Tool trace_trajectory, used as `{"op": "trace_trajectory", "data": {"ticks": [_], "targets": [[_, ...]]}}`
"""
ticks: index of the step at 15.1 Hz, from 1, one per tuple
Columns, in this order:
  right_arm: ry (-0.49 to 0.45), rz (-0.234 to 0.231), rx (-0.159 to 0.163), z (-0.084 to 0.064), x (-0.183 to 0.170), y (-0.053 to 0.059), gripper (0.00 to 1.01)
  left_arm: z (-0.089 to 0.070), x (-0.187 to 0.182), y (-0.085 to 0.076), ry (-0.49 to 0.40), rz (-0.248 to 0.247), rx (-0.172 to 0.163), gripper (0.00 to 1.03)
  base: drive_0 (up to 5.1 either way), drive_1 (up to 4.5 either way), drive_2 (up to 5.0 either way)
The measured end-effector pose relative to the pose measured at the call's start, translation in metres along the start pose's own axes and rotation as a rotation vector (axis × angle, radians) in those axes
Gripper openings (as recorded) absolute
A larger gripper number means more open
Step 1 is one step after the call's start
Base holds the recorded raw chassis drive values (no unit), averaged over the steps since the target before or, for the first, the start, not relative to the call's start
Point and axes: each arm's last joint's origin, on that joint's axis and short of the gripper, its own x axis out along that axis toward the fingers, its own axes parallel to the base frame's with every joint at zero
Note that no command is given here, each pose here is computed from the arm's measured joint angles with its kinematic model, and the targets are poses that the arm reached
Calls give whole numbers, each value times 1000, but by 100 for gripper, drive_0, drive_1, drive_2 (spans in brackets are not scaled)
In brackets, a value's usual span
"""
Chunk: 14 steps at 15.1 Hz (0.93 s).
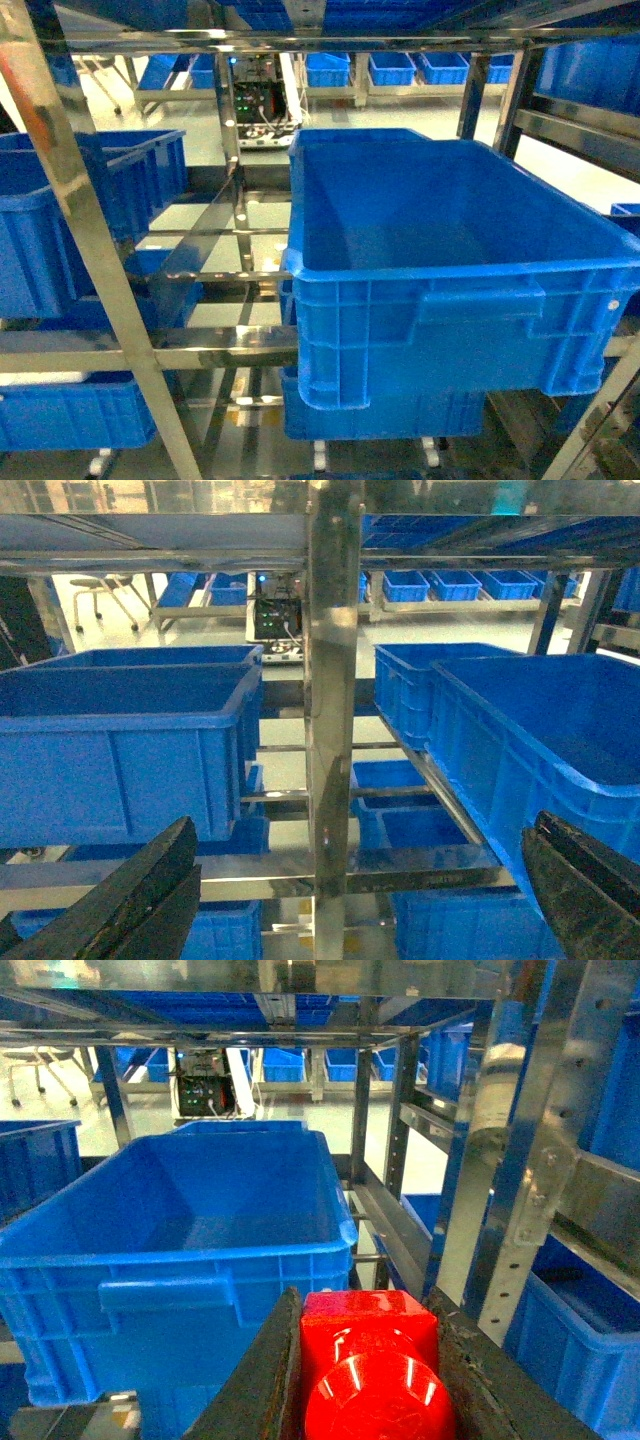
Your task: Pick red block from blue box to shelf
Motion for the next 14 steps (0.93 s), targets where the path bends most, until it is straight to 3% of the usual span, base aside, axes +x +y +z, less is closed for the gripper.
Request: {"op": "trace_trajectory", "data": {"ticks": [8, 14], "targets": [[-2, 0, 0, 0, 0, 0, 28, 0, 0, 0, 3, 2, 0, 98, -229, 492, -242], [-3, 1, 0, 0, 0, 0, 28, 0, 0, 0, 4, 3, 0, 98, -17, -17, -17]]}}
